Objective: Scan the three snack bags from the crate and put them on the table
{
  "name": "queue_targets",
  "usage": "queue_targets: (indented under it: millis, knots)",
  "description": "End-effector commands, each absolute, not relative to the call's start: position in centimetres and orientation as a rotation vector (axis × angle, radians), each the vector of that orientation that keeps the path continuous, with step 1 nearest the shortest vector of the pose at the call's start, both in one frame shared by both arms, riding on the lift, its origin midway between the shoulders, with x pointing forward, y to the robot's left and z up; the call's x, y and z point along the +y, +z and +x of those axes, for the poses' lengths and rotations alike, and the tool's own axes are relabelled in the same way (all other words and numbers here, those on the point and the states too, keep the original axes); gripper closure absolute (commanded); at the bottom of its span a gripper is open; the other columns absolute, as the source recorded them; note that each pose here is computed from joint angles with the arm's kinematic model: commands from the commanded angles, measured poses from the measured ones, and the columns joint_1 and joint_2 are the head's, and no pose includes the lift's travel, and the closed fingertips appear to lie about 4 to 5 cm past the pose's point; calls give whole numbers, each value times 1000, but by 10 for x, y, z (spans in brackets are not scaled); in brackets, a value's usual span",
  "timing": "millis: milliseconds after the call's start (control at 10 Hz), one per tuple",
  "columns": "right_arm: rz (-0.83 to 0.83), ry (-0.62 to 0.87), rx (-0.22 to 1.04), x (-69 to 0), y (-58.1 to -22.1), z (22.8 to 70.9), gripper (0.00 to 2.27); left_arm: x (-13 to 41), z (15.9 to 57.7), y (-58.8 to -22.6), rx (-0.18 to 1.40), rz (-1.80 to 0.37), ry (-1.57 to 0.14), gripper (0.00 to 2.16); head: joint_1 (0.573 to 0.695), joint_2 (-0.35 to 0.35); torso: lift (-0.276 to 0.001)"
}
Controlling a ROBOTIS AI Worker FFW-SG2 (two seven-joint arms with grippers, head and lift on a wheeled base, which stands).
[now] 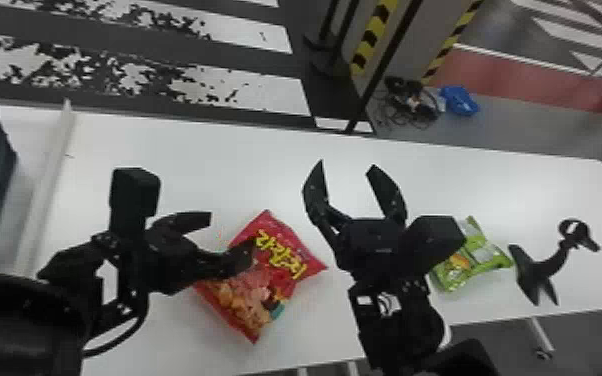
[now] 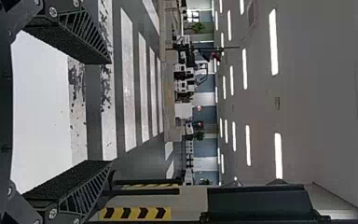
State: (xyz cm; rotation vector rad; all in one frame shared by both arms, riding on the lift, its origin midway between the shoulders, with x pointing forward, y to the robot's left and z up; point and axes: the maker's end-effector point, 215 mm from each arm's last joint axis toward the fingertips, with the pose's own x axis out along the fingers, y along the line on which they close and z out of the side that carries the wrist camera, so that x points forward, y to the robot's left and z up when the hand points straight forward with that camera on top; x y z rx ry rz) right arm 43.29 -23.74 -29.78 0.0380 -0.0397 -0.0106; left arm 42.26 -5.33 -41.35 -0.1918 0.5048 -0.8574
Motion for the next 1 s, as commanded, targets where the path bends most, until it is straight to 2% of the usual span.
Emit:
queue_targets:
  millis: [0,100,300,500,600,900]
  knots:
    - [32,-6,-38,-237,-297,433,130,-7,428,-386,446,-224,-767,29,695,-350,-94]
    - [30,-3,-27,-238,-300,433,130,30,431,-371,410,-246,-698,29,695,-348,-94]
    - [15,12,48,-236,-324,434,130,115,435,-363,378,-220,-514,33,695,-252,-94]
    - [-21,48,185,-230,-362,431,107,190,431,-345,282,-175,-381,33,695,-138,-94]
    - [-32,70,273,-222,-381,424,97,216,429,-338,244,-156,-330,33,695,-111,-94]
    - [-63,140,536,-190,-429,380,107,264,427,-319,166,-125,-231,22,695,41,-94]
